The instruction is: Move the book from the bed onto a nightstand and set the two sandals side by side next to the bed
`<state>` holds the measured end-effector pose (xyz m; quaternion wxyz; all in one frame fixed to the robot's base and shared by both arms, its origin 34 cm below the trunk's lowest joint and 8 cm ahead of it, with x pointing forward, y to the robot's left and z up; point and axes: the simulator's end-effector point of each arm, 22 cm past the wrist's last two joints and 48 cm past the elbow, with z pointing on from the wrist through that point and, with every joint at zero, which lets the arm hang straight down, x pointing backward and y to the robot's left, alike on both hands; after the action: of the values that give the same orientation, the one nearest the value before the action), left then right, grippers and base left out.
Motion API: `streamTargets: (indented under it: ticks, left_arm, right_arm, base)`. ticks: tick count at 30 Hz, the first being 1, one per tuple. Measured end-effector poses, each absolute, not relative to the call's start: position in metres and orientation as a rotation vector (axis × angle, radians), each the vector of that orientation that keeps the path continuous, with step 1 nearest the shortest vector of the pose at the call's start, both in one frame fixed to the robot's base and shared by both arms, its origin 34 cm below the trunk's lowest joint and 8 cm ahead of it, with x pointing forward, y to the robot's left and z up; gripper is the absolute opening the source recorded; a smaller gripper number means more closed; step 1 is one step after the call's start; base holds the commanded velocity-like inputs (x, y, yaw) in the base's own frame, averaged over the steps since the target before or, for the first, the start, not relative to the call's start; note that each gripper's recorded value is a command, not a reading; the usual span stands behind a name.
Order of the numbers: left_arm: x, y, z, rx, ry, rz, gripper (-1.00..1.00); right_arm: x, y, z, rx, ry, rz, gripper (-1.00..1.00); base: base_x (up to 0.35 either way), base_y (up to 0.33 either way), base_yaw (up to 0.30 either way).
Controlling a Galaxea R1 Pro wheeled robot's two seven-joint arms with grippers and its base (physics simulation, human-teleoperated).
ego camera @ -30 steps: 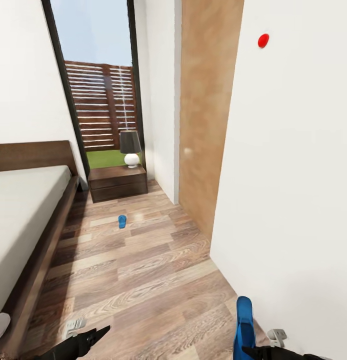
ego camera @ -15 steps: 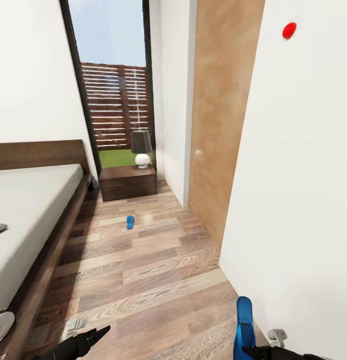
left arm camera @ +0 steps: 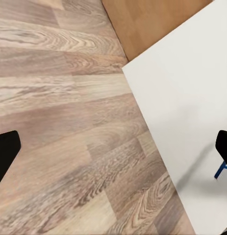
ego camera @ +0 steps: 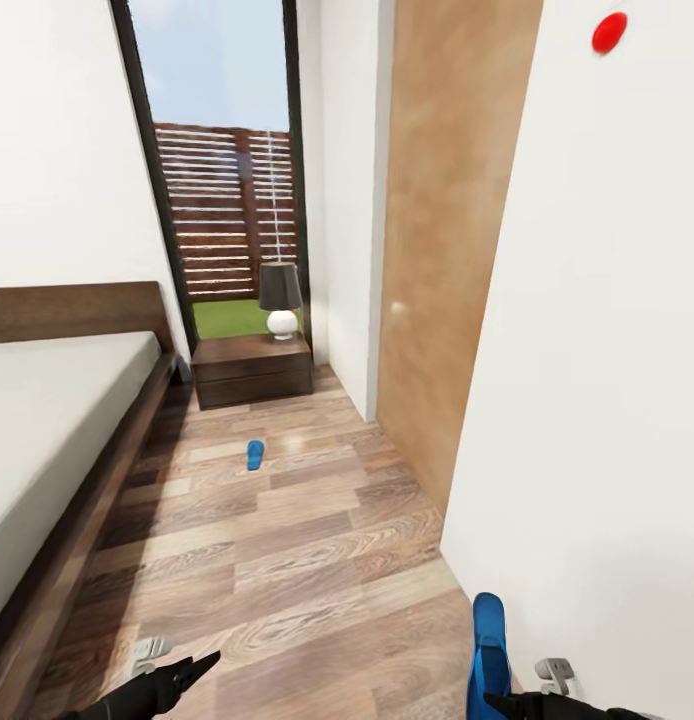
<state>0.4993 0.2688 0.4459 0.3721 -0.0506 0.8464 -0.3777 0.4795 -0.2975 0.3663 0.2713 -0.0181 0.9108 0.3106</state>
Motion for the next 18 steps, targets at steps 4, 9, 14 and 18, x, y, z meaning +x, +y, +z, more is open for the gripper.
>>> streamTargets:
  ticks: [4,9,14,18]
  left_arm:
    - [0.4992,0.2688,0.4458,-0.131,2.169,-0.968,1.00]
    - [0.4995,0.2688,0.4460,-0.130,2.169,-0.968,1.00]
    - [0.4995,0.2688,0.4460,-0.130,2.169,-0.968,1.00]
    - [0.4994,0.2688,0.4459,-0.130,2.169,-0.968,1.00]
  right_arm:
    - [0.4798,-0.2975,0.3664,-0.049,2.453,0.836,-1.00]
    - [0.4796,-0.2975,0.3662,-0.048,2.453,0.836,-1.00]
    - [0.4798,-0.2975,0.3663,-0.049,2.453,0.836,-1.00]
    - [0.4797,-0.2975,0.3662,-0.049,2.453,0.836,-1.00]
  base:
    - [0.019,0.000,0.187]
    - [0.003,0.000,0.213]
    - [0.000,0.000,0.216]
    - [0.002,0.000,0.214]
